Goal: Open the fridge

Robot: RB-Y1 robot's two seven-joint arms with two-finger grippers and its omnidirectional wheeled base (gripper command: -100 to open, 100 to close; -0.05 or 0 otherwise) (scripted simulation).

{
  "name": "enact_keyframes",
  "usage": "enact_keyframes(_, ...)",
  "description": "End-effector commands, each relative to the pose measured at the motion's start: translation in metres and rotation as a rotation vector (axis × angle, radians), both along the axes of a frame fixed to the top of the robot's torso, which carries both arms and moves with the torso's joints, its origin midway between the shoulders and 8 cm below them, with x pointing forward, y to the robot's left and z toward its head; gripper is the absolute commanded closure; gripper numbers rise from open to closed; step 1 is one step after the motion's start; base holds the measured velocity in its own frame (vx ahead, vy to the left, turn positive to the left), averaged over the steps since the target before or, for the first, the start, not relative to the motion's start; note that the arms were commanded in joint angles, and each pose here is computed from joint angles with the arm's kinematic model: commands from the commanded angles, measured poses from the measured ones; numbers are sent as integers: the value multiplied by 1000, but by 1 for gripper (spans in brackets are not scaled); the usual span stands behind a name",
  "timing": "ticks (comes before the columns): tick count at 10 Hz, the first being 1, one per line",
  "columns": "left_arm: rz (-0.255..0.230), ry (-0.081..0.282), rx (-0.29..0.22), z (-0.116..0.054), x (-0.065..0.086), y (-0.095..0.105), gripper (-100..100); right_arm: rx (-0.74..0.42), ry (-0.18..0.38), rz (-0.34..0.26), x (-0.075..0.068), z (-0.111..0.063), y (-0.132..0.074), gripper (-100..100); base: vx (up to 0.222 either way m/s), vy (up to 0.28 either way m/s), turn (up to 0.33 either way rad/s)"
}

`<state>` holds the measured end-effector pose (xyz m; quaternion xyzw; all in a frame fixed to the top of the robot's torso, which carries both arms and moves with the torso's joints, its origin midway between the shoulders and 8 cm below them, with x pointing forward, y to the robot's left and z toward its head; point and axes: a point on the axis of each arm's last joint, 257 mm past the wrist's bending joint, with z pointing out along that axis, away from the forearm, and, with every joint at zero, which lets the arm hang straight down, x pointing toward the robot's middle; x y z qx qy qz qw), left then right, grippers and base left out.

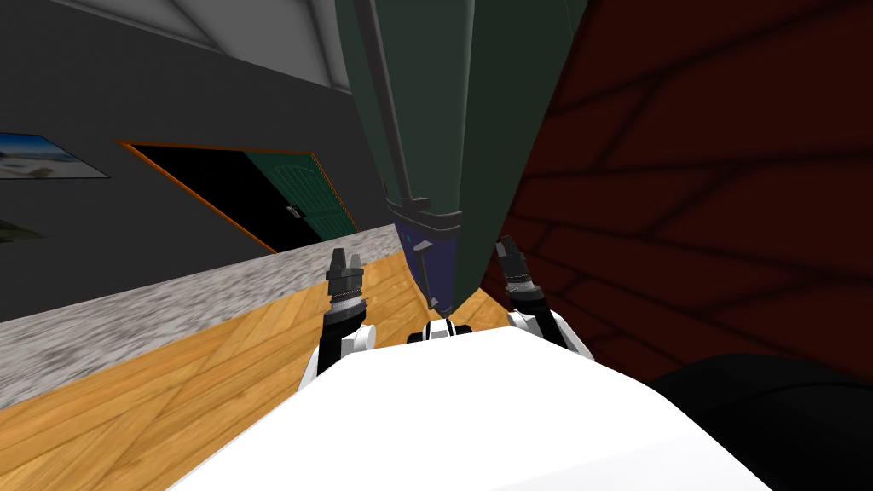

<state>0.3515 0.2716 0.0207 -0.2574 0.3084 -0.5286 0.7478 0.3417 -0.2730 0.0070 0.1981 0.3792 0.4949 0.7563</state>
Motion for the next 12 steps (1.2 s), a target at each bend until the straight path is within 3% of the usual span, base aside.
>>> enact_keyframes(1, 0, 0, 0, 0, 0, 0, 0, -147, -11, -47, -6, 10, -4, -100, 66, 91, -65)
enact_keyframes(12, 0, 0, 0, 0, 0, 0, 0, -854, -101, -316, -27, 51, -21, -100, 63, 108, -76)
